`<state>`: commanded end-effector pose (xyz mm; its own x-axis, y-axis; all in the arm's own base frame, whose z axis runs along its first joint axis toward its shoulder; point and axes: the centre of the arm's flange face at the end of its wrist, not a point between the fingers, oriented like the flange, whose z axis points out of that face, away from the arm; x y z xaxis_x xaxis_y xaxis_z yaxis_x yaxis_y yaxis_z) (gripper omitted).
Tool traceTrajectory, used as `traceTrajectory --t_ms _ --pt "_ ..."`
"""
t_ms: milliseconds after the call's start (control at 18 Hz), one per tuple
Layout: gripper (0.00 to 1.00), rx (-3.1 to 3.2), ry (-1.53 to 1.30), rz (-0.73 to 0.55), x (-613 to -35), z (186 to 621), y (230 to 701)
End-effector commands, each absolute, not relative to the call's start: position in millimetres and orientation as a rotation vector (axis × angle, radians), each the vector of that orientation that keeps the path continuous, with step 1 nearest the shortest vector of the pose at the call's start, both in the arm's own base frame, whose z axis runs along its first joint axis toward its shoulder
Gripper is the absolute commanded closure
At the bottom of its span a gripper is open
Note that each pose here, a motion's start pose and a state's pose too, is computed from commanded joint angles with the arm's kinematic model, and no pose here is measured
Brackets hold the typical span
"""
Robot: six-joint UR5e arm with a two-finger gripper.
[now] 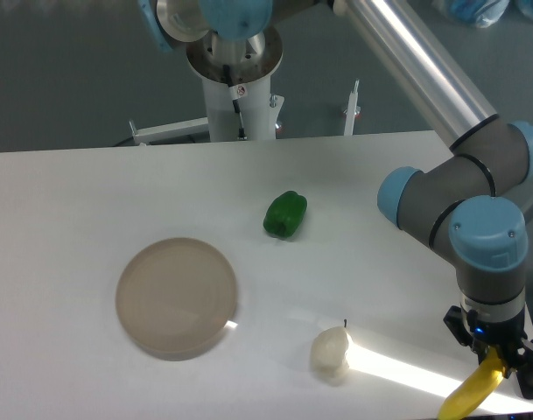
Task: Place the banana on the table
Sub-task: 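Hold the yellow banana in the gripper and begin lifting it, then carry the banana up and over toward the green pepper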
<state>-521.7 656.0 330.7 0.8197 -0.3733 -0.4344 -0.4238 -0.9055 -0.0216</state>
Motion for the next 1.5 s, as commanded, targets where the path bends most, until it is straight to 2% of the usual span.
traceTrajectory --t_ms 1000,1333,1500 --pt "0.65 -2.906 0.651 0.602 -507.6 326.3 648.5" --pt "0.65 -2.91 0.727 0.554 -486.9 347.3 609.2" --pt "0.65 -2.89 0.78 0.468 -477.1 349.2 570.7"
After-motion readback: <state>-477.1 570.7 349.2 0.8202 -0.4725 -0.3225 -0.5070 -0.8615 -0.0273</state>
